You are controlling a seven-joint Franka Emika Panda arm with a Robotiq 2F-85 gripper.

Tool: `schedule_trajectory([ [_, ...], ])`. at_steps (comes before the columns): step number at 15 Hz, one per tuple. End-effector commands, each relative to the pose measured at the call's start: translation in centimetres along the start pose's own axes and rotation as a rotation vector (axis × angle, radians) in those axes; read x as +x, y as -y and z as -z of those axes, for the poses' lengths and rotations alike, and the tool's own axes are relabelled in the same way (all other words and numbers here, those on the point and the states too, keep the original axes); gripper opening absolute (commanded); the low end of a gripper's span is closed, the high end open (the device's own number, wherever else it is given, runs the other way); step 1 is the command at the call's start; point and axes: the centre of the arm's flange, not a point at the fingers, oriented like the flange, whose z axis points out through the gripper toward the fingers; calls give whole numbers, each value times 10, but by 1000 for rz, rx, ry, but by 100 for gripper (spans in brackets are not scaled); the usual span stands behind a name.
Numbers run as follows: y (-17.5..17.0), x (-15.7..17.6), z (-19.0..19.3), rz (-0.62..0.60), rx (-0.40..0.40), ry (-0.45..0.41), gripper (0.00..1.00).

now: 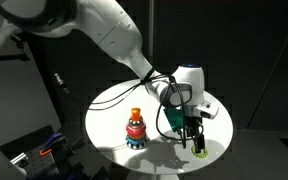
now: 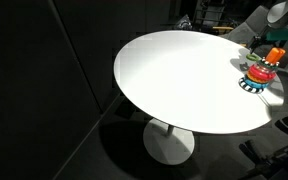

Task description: Pick up the lime green ring and put it on the ring holder

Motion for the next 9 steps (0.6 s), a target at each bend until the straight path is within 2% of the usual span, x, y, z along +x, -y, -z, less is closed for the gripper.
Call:
schedule_trajectory([
  [1,-7,21,-9,-24,6,-19,100],
  [9,-23,36,-28,-52,-26,-33,100],
])
